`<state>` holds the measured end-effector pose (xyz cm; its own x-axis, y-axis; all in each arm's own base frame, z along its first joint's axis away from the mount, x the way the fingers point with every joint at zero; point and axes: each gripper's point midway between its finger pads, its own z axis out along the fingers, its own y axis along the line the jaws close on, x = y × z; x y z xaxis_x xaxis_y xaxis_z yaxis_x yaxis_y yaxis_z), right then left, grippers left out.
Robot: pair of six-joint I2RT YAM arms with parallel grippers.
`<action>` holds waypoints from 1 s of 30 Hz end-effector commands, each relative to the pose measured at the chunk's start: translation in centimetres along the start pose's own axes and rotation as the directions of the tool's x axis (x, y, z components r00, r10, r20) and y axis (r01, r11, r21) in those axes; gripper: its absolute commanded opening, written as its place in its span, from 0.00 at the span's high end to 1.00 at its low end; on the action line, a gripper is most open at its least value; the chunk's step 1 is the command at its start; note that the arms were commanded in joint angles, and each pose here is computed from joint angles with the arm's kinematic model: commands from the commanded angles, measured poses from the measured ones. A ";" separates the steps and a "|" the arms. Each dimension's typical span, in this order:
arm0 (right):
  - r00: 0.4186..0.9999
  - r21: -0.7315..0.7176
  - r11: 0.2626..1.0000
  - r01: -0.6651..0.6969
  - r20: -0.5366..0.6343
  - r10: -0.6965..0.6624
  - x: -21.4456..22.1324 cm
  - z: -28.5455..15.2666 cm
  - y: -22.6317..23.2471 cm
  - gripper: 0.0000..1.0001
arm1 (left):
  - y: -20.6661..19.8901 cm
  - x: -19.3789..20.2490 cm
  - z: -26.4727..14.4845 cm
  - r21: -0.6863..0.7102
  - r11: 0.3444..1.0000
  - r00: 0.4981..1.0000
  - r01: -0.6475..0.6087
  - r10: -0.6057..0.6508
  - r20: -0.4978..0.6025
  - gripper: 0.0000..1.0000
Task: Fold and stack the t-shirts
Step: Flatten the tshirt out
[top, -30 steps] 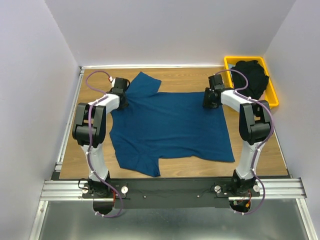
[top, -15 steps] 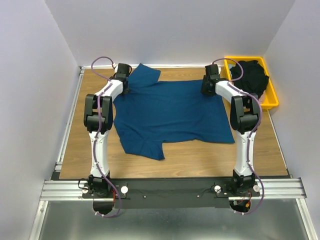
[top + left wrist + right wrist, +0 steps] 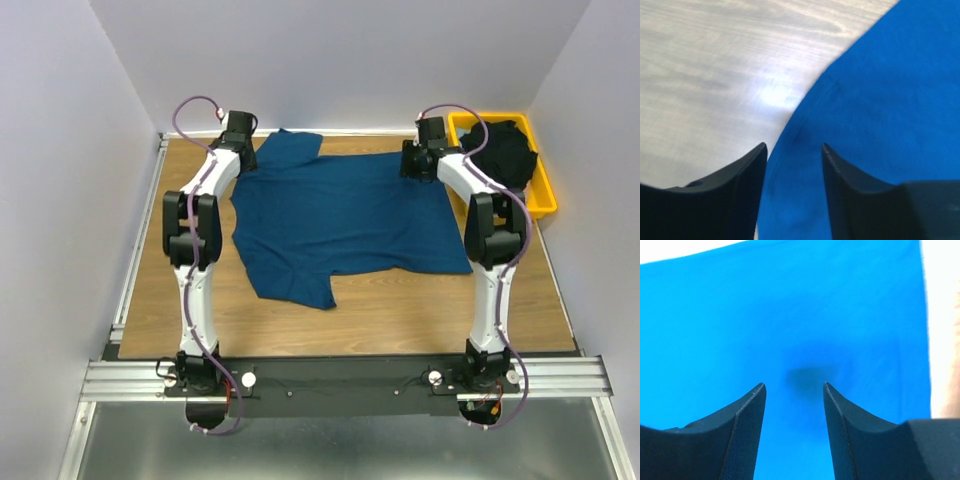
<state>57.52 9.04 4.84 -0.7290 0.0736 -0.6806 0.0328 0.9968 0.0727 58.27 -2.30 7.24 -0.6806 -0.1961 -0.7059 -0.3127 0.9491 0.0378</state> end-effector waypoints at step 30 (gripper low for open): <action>0.836 -0.906 0.386 0.174 -0.072 -0.544 23.6 -18.0 30.9 0.53 | 12.0 9.7 -28.7 0.273 0.949 0.806 0.160 -0.285 0.518 0.22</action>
<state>28.72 39.22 4.20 -0.7119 -0.4741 -0.5180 -0.7009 0.4347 0.5654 28.65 -0.39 19.17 -0.2123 -0.3024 -0.9292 -0.2207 0.9412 -0.2559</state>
